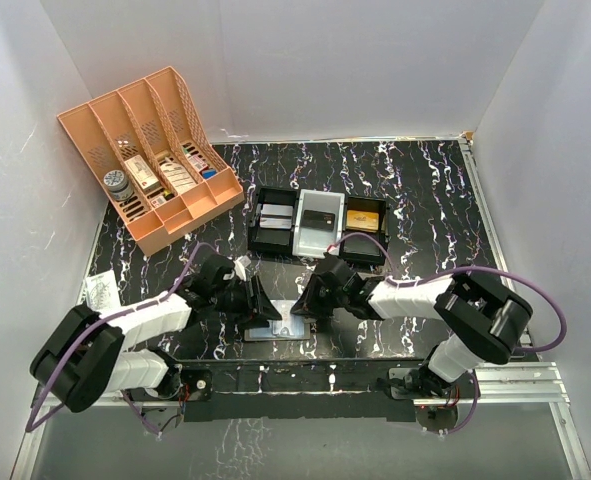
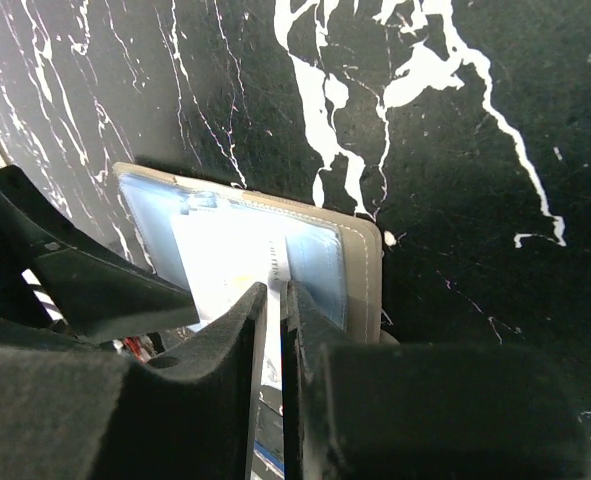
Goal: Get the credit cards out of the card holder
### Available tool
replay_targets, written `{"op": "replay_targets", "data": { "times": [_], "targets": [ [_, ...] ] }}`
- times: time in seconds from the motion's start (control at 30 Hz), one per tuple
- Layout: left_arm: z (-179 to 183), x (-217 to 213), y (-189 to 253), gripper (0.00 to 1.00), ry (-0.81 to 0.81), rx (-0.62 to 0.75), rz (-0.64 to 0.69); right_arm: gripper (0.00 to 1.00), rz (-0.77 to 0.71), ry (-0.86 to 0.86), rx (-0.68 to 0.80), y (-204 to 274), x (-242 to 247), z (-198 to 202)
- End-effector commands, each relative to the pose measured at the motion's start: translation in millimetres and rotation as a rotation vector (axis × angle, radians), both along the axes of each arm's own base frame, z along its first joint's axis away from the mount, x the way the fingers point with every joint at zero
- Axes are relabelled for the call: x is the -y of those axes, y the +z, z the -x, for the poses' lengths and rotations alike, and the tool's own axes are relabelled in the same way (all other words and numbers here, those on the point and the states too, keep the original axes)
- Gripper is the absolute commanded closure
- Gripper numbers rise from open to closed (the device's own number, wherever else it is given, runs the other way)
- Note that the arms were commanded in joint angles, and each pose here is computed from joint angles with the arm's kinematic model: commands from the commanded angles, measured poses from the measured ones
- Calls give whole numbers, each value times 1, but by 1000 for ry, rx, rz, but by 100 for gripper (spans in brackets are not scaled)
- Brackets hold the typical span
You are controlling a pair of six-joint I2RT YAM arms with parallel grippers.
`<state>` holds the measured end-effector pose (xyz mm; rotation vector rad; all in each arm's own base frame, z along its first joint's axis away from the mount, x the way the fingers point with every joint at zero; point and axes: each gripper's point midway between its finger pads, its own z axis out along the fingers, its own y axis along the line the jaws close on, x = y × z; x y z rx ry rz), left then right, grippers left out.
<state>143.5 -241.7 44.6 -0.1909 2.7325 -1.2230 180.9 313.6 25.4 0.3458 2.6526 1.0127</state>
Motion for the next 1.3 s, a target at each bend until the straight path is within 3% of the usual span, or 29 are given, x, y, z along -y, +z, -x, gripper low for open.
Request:
{"op": "replay_targets", "data": {
  "times": [0.0, 0.33, 0.57, 1.13, 1.27],
  "targets": [
    [8, 9, 0, 52, -27, -61, 60, 88, 274, 56, -89, -43, 45, 25],
    [0, 12, 2, 73, 32, -62, 80, 88, 352, 81, -136, -55, 53, 31],
    [-6, 11, 3, 100, 64, -48, 68, 88, 356, 73, -134, -54, 55, 31],
    [-4, 1, -1, 100, 32, -26, -15, 85, 348, 166, -92, -45, 40, 23],
    [-5, 3, 2, 100, 15, -11, -15, 83, 415, 231, -68, -42, 43, 18]
  ]
}}
